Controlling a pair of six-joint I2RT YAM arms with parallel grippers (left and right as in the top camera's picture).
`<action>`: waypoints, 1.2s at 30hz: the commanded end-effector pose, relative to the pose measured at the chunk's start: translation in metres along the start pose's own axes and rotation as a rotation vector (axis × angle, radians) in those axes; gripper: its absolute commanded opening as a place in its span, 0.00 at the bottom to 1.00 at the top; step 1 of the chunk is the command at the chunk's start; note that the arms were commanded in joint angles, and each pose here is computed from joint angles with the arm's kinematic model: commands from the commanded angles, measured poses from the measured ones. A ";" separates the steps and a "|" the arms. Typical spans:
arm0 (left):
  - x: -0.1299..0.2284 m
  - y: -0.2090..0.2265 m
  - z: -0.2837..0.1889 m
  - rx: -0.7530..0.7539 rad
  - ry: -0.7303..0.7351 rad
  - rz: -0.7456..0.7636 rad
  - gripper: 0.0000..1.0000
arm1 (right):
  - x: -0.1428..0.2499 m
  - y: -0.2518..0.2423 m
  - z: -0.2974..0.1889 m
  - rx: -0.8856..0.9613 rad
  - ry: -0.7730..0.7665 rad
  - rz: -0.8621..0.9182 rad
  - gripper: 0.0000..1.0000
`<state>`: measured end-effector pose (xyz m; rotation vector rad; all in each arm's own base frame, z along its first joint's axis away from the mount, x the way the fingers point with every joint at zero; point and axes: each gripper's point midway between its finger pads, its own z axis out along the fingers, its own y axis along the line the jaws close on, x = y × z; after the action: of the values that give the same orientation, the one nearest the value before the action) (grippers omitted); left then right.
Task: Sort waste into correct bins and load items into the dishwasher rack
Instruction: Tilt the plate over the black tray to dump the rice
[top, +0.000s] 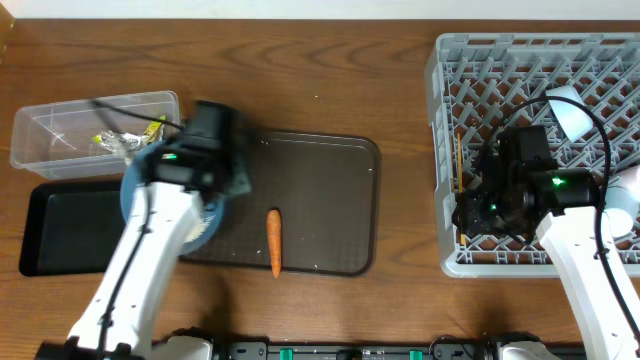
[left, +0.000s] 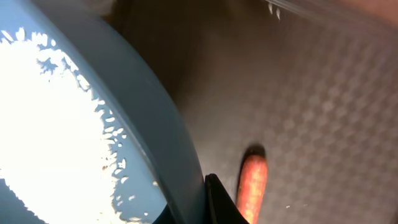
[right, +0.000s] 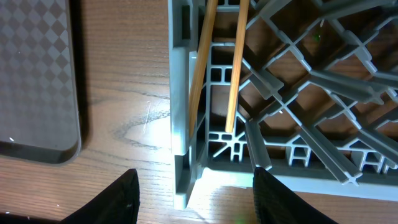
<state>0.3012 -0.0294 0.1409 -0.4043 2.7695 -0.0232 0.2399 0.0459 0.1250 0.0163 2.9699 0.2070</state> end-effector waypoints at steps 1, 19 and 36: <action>-0.007 0.009 -0.003 0.129 0.014 0.008 0.06 | 0.003 0.002 0.002 0.006 0.014 -0.006 0.53; -0.067 0.096 -0.034 0.558 -0.180 -0.389 0.06 | 0.006 0.001 0.002 0.008 0.025 -0.005 0.53; -0.082 0.152 -0.071 1.087 -0.322 -0.613 0.06 | 0.006 0.001 0.002 0.012 0.024 -0.005 0.53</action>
<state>0.3126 0.1389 0.1995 -0.9013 1.9686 -1.2400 0.2361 0.0449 0.1239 0.0184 2.9870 0.2001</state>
